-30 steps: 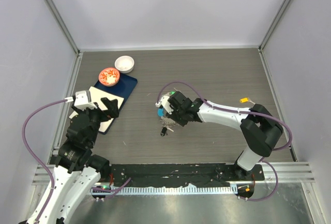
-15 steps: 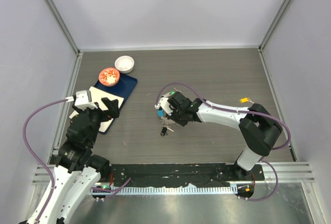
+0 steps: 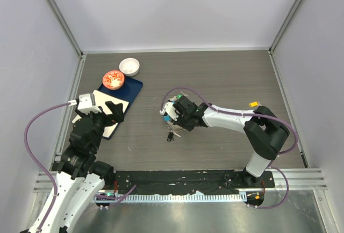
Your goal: Put the keys on the keyring
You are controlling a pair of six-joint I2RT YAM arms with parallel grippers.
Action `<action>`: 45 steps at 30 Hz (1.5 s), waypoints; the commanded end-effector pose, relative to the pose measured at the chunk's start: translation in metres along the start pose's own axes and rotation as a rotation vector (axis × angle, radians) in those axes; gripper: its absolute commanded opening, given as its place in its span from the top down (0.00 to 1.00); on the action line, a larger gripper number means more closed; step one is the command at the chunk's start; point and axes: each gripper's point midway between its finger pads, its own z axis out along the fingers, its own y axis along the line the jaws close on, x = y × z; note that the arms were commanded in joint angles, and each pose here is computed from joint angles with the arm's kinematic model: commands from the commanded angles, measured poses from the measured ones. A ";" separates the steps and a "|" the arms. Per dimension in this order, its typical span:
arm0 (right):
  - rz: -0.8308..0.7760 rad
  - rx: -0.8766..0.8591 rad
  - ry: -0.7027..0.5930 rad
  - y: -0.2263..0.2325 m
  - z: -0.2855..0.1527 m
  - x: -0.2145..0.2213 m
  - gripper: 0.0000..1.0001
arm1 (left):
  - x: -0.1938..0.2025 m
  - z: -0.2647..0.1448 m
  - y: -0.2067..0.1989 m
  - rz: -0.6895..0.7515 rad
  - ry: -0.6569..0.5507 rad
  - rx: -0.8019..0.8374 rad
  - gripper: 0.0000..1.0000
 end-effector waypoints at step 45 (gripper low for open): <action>0.130 0.067 -0.997 -0.012 -0.204 -0.134 0.99 | -0.005 0.005 -0.172 0.182 0.148 0.930 0.00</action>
